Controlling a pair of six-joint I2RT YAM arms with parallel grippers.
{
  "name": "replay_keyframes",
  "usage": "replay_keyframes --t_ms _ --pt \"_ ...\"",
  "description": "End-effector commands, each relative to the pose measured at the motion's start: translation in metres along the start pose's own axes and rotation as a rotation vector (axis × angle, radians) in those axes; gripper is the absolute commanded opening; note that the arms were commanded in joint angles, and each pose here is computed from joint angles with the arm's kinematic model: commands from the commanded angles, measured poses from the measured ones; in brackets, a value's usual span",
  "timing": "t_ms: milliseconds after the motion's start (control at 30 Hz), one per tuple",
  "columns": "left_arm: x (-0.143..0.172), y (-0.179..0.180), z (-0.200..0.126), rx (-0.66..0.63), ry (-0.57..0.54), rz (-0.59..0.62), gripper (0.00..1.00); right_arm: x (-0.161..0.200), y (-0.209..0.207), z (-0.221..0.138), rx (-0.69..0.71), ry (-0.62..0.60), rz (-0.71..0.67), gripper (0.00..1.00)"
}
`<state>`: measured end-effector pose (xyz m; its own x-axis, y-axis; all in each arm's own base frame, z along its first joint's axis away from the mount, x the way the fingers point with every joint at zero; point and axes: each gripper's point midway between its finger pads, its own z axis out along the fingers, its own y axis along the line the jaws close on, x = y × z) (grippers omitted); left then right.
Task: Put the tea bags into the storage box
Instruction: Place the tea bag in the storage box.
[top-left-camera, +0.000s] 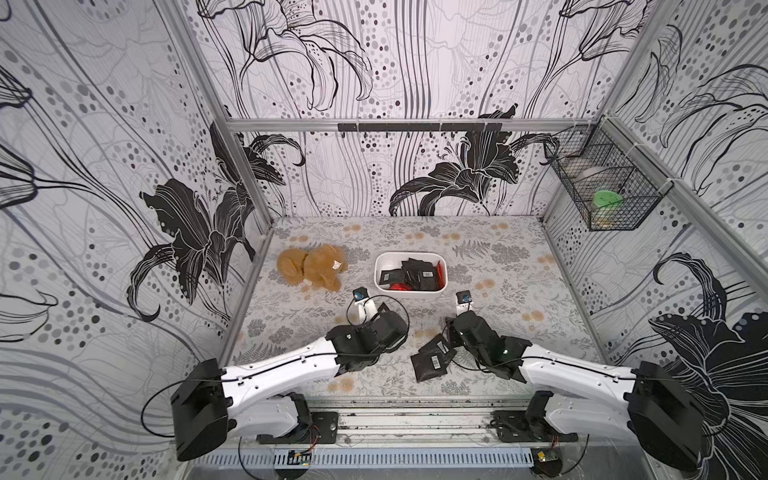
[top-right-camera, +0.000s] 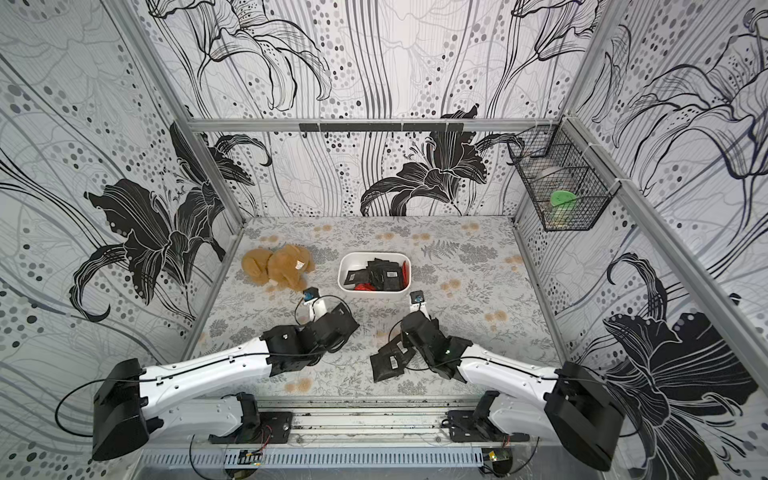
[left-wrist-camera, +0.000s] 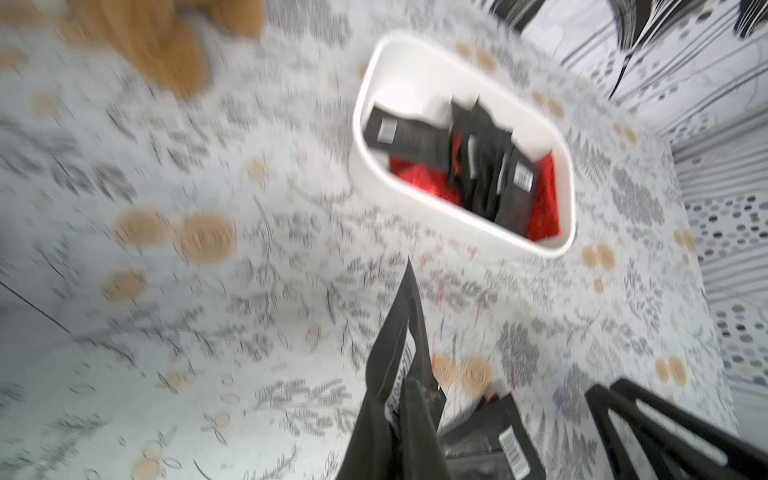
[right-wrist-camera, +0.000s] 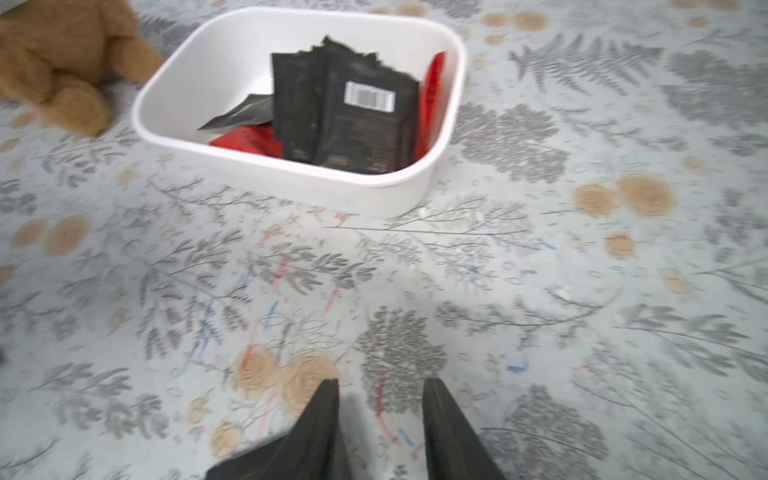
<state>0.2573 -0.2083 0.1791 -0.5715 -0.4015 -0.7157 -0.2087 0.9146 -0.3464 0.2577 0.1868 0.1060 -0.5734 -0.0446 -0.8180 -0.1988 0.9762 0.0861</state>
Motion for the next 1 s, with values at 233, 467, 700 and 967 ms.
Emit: replay_keyframes --t_ms 233,467,700,967 --pt "-0.086 -0.054 0.061 -0.042 -0.092 0.224 0.0 0.002 -0.041 -0.014 0.124 -0.058 0.085 0.5" --pt "-0.11 -0.064 0.137 -0.075 -0.022 0.279 0.0 0.005 -0.037 -0.012 0.101 -0.038 0.076 0.53" --pt "-0.101 -0.046 0.188 -0.158 0.066 0.385 0.0 0.008 -0.028 -0.006 0.064 0.001 0.053 0.55" --pt "-0.094 -0.045 0.212 -0.202 0.081 0.464 0.0 0.008 -0.024 -0.006 0.04 0.001 0.049 0.55"
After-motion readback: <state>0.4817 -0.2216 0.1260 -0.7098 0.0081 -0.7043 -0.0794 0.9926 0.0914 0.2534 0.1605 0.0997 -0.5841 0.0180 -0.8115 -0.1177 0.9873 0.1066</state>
